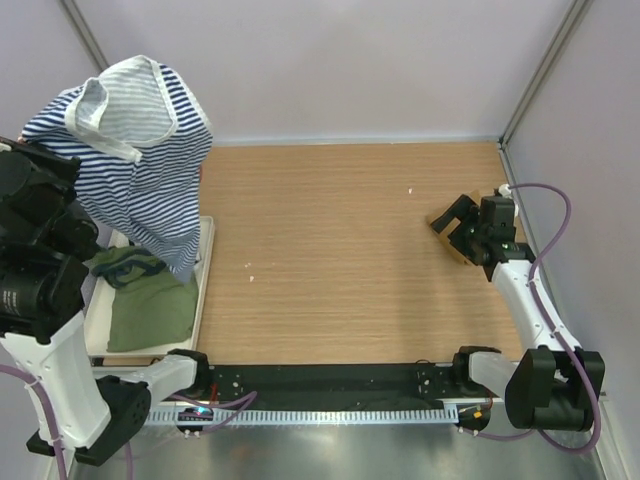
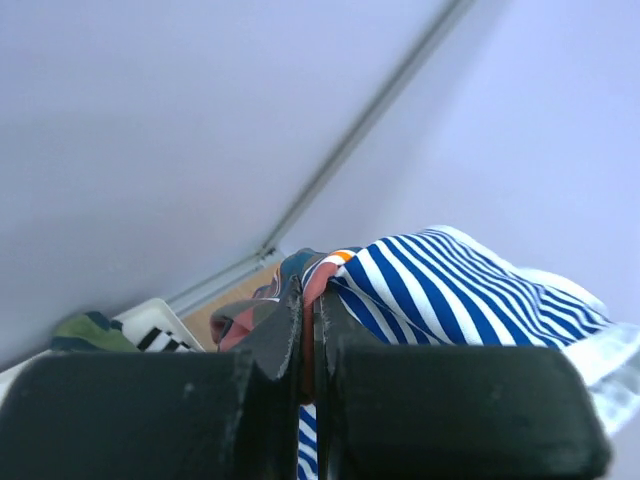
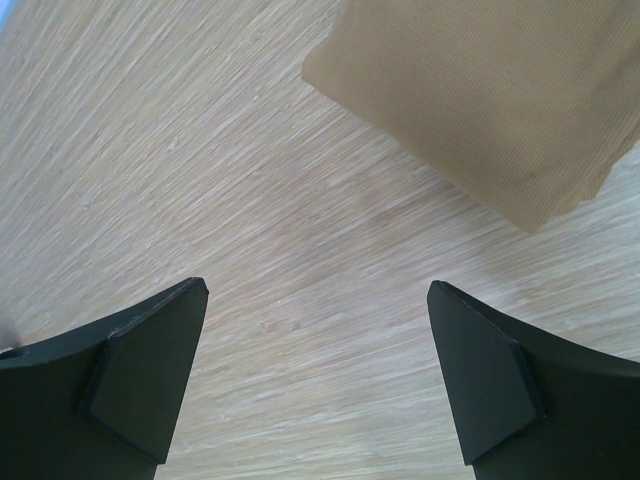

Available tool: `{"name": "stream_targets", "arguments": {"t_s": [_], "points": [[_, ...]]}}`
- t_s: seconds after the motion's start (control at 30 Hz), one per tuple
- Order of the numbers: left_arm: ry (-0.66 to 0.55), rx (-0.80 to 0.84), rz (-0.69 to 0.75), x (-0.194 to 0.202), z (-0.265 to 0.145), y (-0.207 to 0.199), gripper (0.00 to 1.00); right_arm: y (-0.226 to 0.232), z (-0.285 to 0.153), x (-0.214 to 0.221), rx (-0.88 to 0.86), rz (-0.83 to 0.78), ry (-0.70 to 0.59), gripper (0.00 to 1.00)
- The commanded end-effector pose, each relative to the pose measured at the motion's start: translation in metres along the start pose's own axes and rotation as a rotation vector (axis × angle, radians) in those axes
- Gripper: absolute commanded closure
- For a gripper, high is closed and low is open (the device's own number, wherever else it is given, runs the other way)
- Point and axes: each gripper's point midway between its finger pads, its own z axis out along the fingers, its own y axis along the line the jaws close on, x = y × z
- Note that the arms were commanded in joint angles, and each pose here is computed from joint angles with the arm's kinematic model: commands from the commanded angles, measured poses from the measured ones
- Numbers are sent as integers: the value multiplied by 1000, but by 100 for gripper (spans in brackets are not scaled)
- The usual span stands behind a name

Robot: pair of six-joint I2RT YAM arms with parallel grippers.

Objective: Fold and stack the tank tops

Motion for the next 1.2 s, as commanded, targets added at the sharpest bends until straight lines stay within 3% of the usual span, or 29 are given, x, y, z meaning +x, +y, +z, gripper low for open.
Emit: {"name": "stream_targets", "arguments": {"t_s": [0.0,0.13,0.23,0.37,0.47,0.67,0.73,0.87,1.0,1.17], "points": [[22,-198,204,36,29,16,100,19,0,-9,-74,-5,-18,2],[75,-223,255,96,38,36,100,33,2,2,-142,-39,28,3],[96,-223,224,118,37,47,100,48,2,6,-189,-80,48,6],[246,-251,287,182,49,65,100,76,-2,27,-250,-163,100,7],[283,-285,268,190,53,74,100,79,1,33,-249,-178,123,8],[219,-279,229,163,48,73,100,77,7,46,-253,-177,157,8],[320,-205,235,197,45,69,93,77,11,52,-258,-169,170,8],[600,-123,315,304,38,82,99,81,14,61,-264,-176,192,8],[873,-52,329,385,17,86,100,83,13,60,-258,-191,191,8],[1043,70,373,432,-2,64,100,83,14,59,-255,-195,190,8]]}}
